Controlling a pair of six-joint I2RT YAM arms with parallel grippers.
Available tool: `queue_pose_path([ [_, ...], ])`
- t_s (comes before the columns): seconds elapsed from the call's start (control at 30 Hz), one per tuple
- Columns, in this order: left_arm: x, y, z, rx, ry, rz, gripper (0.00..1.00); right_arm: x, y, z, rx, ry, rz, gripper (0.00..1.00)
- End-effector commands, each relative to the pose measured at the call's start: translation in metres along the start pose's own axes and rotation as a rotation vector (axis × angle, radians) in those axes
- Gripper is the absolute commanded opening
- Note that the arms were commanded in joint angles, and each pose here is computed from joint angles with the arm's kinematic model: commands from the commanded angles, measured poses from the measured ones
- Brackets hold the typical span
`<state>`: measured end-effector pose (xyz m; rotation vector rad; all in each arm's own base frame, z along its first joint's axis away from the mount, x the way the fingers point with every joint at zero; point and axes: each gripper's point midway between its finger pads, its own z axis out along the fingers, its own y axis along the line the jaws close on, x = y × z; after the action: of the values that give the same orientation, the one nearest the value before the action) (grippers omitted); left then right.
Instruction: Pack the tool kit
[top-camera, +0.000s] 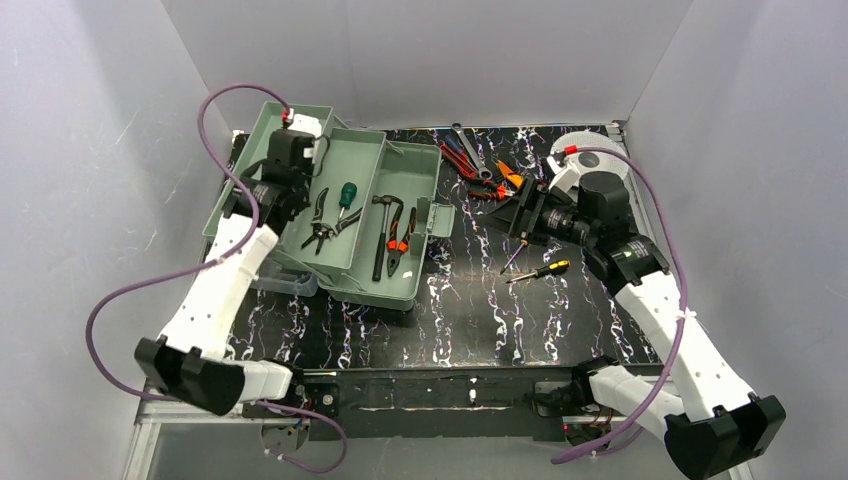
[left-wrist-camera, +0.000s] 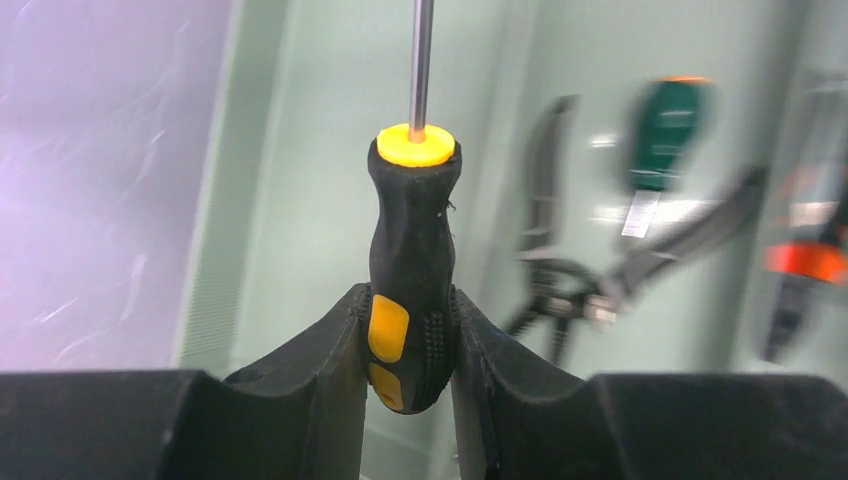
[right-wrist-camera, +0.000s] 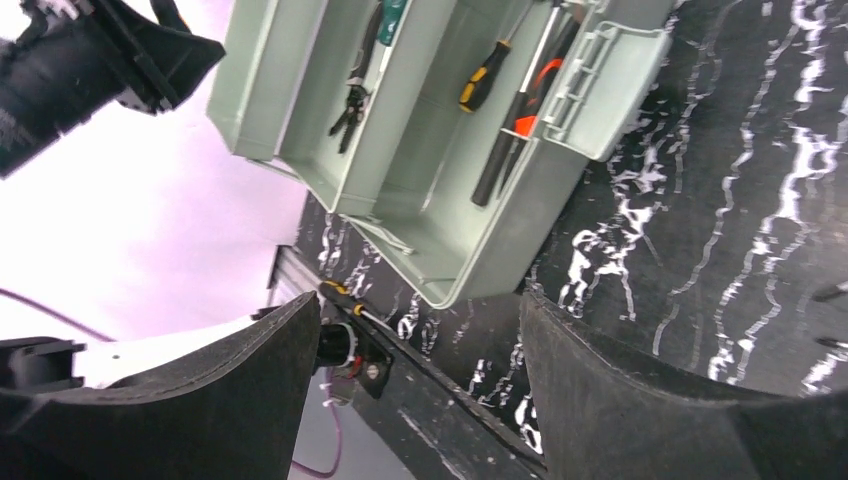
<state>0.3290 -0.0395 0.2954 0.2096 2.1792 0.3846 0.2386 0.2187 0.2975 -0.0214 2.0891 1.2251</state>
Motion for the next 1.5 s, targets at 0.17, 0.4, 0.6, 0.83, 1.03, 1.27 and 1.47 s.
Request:
queue_pose_path([
  [0.17,0.054,0.066,0.055,-0.237,0.326,0.096,0.00,0.009,-0.033,-0.026,0.193,-0.012,-0.114,0.81],
  [0.4,0.049,0.057,0.043,-0.161,0.280,0.003,0.68,0.013,-0.125,-0.045,0.631,-0.064,-0.096,0.83],
  [0.6,0.026,0.045,0.011,-0.029,0.171,-0.101,0.92,0.010,-0.178,-0.057,0.916,-0.084,-0.053,0.84],
  [0.83,-0.002,-0.027,-0.033,0.425,-0.018,-0.286,0.98,0.000,-0.214,-0.077,1.158,-0.154,0.014,0.82],
  [1.03,-0.005,-0.073,-0.053,0.694,-0.208,-0.251,0.98,0.004,-0.246,-0.091,1.305,-0.197,0.160,0.78],
  [1.27,0.012,-0.099,-0.059,0.815,-0.240,-0.276,0.98,0.025,-0.278,-0.067,1.189,-0.219,0.442,0.76],
  [1.47,0.014,-0.106,-0.066,0.851,-0.236,-0.280,0.98,0.030,-0.300,-0.045,1.188,-0.221,0.542,0.73],
])
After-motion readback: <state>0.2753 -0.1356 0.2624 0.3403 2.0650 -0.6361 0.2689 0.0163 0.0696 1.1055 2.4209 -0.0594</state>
